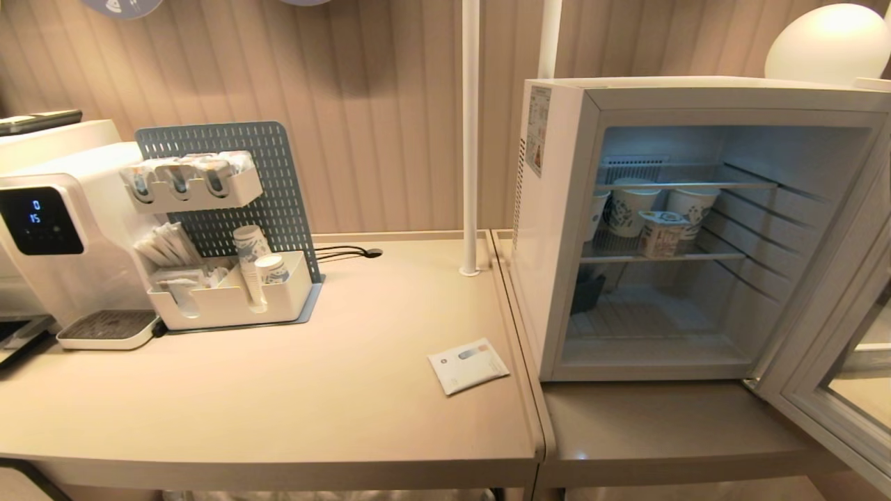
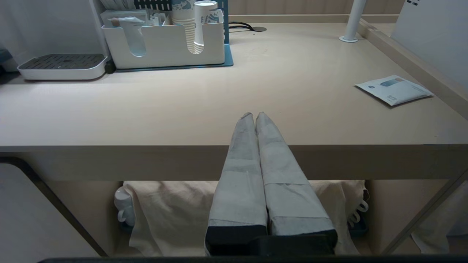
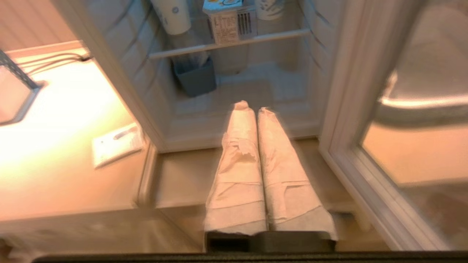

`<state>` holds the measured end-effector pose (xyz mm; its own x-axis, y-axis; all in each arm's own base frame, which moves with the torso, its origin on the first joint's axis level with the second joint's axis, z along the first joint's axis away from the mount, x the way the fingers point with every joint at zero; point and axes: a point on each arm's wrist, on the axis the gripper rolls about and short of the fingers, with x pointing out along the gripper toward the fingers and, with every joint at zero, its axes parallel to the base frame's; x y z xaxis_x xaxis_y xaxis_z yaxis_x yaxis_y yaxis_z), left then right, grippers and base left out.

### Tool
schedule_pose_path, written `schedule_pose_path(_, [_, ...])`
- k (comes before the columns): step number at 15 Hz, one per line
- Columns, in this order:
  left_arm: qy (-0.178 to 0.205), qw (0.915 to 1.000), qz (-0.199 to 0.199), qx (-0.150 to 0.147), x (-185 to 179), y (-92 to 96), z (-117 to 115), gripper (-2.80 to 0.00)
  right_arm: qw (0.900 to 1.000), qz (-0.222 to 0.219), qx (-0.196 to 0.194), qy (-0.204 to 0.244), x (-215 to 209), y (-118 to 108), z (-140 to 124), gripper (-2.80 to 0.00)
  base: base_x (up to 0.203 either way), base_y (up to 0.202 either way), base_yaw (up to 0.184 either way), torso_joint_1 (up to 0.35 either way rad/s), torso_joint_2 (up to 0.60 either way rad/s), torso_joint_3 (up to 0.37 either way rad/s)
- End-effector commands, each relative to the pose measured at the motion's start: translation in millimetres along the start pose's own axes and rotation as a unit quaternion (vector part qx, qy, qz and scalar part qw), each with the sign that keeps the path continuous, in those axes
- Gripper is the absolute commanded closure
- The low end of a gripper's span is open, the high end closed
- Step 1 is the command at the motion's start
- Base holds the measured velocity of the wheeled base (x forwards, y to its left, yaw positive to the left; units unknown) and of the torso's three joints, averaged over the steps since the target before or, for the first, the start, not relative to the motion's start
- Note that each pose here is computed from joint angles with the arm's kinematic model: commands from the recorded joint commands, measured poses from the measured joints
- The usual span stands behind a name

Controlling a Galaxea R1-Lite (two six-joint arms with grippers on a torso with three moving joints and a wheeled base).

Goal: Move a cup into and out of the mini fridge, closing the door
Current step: Close the freezer door

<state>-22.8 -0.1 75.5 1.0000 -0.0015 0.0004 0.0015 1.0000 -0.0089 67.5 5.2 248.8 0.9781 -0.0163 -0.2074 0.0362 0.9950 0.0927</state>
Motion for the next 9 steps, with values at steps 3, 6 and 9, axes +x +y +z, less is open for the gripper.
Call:
schedule_pose_path(3, [0.001,1.0,0.0,0.0,0.1,0.0,-0.4,0.0,0.997,-0.062,0.032,-0.019,-120.4,-13.8,-34.8,0.0,0.0,0.0,0.0,0.0,0.0,0.0])
schedule_pose_path(6, [0.001,1.0,0.0,0.0,0.1,0.0,-0.4,0.0,0.995,-0.063,0.029,-0.068,-158.1,-15.1,-64.2,0.0,0.0,0.0,0.0,0.0,0.0,0.0])
schedule_pose_path(9, [0.0,1.0,0.0,0.0,0.0,0.0,0.0,0.0,0.991,-0.045,0.009,-0.124,-175.3,-20.1,-102.1,0.0,0.0,0.0,0.0,0.0,0.0,0.0])
